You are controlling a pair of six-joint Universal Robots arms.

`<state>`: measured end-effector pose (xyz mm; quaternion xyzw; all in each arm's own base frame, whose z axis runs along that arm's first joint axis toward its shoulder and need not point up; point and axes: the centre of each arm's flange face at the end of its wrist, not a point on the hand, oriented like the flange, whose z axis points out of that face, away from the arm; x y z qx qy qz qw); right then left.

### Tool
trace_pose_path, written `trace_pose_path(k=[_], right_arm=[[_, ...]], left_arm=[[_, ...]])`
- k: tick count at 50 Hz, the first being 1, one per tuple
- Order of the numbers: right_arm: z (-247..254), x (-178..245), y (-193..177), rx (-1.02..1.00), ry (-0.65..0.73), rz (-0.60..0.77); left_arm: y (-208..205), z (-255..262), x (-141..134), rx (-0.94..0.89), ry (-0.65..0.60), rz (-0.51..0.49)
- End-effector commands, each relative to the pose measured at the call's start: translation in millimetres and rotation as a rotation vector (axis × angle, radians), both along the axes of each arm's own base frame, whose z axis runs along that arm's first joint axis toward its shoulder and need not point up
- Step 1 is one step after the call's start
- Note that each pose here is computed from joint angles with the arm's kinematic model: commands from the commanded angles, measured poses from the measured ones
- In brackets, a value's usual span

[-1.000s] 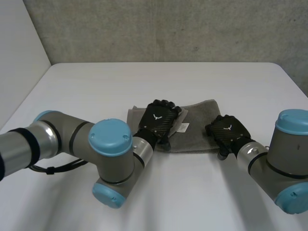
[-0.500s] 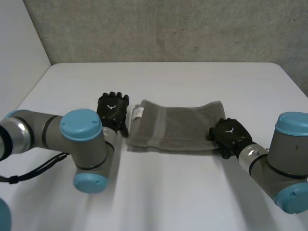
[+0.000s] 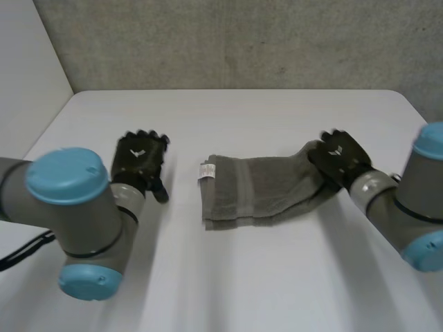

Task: Fold the towel.

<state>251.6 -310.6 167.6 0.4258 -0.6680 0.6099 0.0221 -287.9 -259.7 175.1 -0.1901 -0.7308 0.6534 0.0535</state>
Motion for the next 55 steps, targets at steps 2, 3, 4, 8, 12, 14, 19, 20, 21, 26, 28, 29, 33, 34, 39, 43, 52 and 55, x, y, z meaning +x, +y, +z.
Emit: trace_pose_path(k=[2,3,4,8,12,14,19,20,21,26,28,29,33,34,39,43,52,55], right_arm=[[26,90,32,-0.060,-0.011,0.261],[25,106,40,-0.058,-0.010,0.304],[25,106,40,-0.058,-0.010,0.305],[9,148,69,-0.023,0.003,0.429],[-8,170,89,-0.005,0.016,0.496],[-24,184,103,0.003,0.037,0.538],[-35,186,107,0.008,0.062,0.534],[-35,186,107,0.009,0.062,0.534],[-33,185,108,0.012,0.060,0.525],[-7,170,101,0.044,-0.009,0.447],[12,159,95,0.058,-0.065,0.408],[26,146,87,0.085,-0.123,0.365],[44,109,68,0.212,-0.297,0.221],[44,109,68,0.212,-0.297,0.221],[49,80,56,0.329,-0.431,0.126],[39,58,40,0.428,-0.510,0.061],[29,39,25,0.528,-0.579,-0.019],[21,28,17,0.557,-0.599,-0.064]], left_arm=[[-16,36,28,-0.074,0.069,0.087],[-19,40,34,-0.082,0.087,0.108],[-19,40,34,-0.082,0.087,0.108],[-25,46,49,-0.080,0.146,0.154],[-25,44,52,-0.066,0.177,0.164],[-25,43,53,-0.059,0.185,0.166],[-23,36,49,-0.037,0.186,0.135],[-23,36,49,-0.037,0.186,0.135],[-22,36,46,-0.033,0.188,0.116],[-24,33,39,-0.029,0.190,0.068],[-27,30,37,-0.025,0.189,0.060],[-29,29,33,-0.025,0.192,0.050],[-29,25,17,-0.021,0.194,0.012],[-27,23,9,-0.019,0.194,-0.009],[-26,21,-10,-0.026,0.197,-0.058],[-20,23,-33,-0.042,0.209,-0.118],[-16,22,-60,-0.057,0.222,-0.180],[-15,24,-69,-0.069,0.234,-0.212]])
